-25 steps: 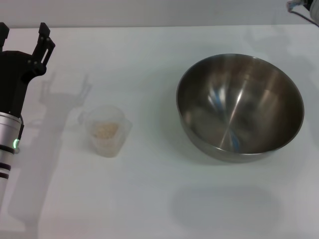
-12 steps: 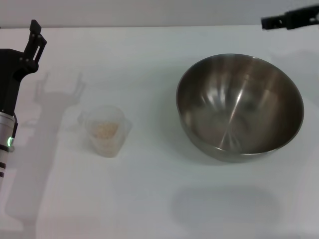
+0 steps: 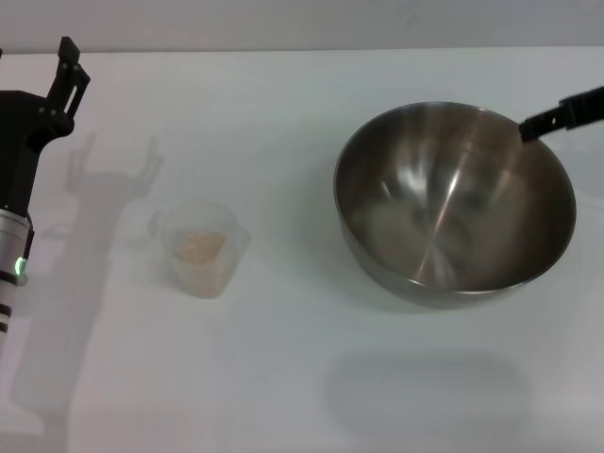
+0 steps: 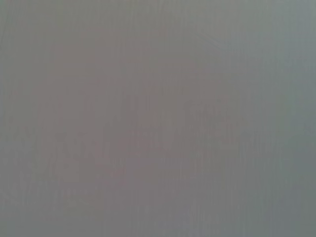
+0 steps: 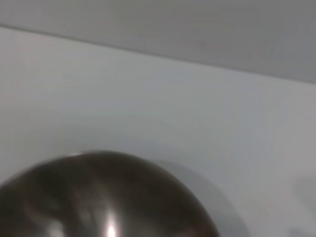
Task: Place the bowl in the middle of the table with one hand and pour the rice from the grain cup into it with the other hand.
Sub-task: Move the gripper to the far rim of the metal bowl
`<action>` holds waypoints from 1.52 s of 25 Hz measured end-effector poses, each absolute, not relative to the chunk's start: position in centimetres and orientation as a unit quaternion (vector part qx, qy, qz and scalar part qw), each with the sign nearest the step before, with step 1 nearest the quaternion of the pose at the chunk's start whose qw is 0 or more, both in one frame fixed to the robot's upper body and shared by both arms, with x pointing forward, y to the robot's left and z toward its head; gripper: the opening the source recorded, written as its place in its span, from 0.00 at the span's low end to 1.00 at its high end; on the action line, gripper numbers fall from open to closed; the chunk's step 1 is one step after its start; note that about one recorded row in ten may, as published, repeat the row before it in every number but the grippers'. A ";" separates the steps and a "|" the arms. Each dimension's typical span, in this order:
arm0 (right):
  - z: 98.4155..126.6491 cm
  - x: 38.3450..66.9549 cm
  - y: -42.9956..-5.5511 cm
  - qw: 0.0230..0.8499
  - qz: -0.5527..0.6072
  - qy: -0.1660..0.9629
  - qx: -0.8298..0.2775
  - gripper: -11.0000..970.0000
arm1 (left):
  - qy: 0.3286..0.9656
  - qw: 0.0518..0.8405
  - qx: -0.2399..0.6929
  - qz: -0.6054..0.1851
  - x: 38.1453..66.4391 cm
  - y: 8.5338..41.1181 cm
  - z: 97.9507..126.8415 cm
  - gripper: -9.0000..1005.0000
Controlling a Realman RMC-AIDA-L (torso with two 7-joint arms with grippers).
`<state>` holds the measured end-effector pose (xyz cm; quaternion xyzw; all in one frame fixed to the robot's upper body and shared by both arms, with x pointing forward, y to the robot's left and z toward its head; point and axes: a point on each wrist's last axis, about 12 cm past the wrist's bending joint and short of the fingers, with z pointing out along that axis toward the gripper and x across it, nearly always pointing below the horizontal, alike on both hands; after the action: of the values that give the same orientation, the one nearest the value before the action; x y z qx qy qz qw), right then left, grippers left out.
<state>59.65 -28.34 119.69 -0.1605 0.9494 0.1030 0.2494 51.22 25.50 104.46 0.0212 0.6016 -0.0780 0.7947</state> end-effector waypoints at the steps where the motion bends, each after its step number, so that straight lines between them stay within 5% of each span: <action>1: 119.5 59.7 -28.4 0.245 0.104 0.950 -0.161 0.78 | 0.602 0.795 0.021 -0.078 51.2 25.5 104.5 0.87; 24: 116.6 60.0 -27.7 0.190 0.112 0.959 -0.178 0.74 | 0.604 0.793 0.020 -0.081 51.0 25.4 104.3 0.87; 34: 116.3 59.8 -27.3 0.188 0.110 0.957 -0.193 0.28 | 0.606 0.791 0.013 -0.087 50.7 25.6 104.1 0.87; 38: 116.3 59.8 -27.1 0.187 0.110 0.956 -0.196 0.18 | 0.606 0.791 0.013 -0.087 50.7 25.6 104.1 0.87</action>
<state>59.78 -27.12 116.26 -0.1957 0.9564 0.1100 0.1871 50.67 25.58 104.12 0.0128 0.6056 -0.0873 0.7908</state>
